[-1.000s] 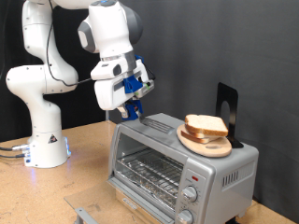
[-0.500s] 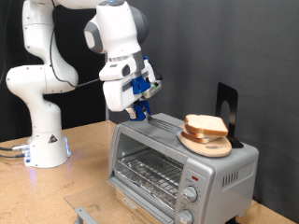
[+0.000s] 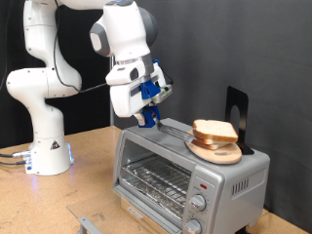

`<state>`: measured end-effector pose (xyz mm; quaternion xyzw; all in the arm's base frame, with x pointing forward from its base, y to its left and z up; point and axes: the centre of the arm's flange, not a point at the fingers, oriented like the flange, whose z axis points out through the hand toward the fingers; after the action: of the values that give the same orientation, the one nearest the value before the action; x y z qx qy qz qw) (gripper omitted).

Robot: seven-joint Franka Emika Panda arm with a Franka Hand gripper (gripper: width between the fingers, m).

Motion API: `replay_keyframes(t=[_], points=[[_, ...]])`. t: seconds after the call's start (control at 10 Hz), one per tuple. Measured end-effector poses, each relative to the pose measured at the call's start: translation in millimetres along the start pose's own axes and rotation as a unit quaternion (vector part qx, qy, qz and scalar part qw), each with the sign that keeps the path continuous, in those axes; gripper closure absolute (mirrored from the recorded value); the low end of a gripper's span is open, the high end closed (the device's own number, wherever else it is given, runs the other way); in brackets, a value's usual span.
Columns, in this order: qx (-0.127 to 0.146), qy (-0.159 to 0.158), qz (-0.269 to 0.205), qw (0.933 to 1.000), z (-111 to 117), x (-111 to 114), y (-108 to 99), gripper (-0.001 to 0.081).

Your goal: Make a piece of toast with the oven

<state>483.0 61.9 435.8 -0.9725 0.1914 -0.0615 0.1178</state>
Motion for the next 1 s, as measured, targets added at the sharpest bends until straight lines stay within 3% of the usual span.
replay_keyframes(t=[1.0], points=[[0.002, -0.002, -0.006, 1.0000, -6.7, 1.9, -8.2, 0.0415]])
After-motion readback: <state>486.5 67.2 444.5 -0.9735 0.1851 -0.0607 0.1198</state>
